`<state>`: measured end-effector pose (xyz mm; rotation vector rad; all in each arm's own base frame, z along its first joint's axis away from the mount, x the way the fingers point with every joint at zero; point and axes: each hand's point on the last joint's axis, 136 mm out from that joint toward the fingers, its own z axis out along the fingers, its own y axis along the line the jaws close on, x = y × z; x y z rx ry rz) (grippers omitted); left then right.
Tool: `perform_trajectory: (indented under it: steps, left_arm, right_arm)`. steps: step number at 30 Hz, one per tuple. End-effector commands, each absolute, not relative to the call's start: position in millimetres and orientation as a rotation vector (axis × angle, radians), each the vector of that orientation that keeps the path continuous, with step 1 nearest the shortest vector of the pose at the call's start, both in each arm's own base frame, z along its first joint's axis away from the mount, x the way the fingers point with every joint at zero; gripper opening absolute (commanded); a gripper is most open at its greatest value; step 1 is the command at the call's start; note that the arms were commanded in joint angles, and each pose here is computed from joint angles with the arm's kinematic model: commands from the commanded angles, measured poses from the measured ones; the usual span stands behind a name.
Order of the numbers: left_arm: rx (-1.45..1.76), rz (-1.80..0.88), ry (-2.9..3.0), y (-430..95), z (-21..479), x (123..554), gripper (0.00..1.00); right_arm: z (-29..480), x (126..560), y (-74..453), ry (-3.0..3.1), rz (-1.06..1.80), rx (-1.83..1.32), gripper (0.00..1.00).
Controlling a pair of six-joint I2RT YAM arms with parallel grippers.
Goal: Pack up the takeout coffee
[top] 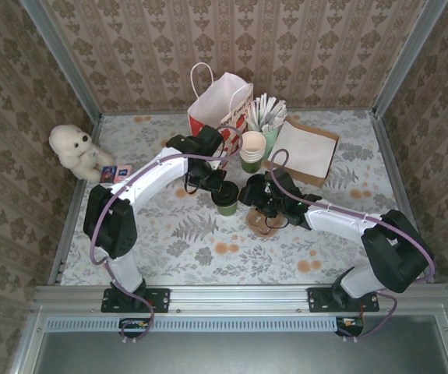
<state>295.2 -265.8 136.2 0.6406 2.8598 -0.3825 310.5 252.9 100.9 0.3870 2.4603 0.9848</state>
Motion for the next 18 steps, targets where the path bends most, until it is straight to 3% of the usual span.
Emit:
perform_trajectory:
  steps: [1, 11, 18]
  left_arm:
    - [0.693, -0.339, 2.918, -265.0, 122.0, 285.3, 0.00]
    - [0.690, -0.346, 2.912, -266.6, 124.4, 285.7, 0.00]
    - [0.694, -0.348, 2.911, -267.7, 125.3, 286.2, 0.00]
  right_arm:
    - [133.6, 316.7, 262.8, 2.356, 1.074, 0.313, 0.66]
    - [143.3, 316.7, 257.3, 2.294, 1.081, 0.318, 0.63]
    - [129.2, 319.1, 270.0, 2.340, 1.126, 0.317, 0.55]
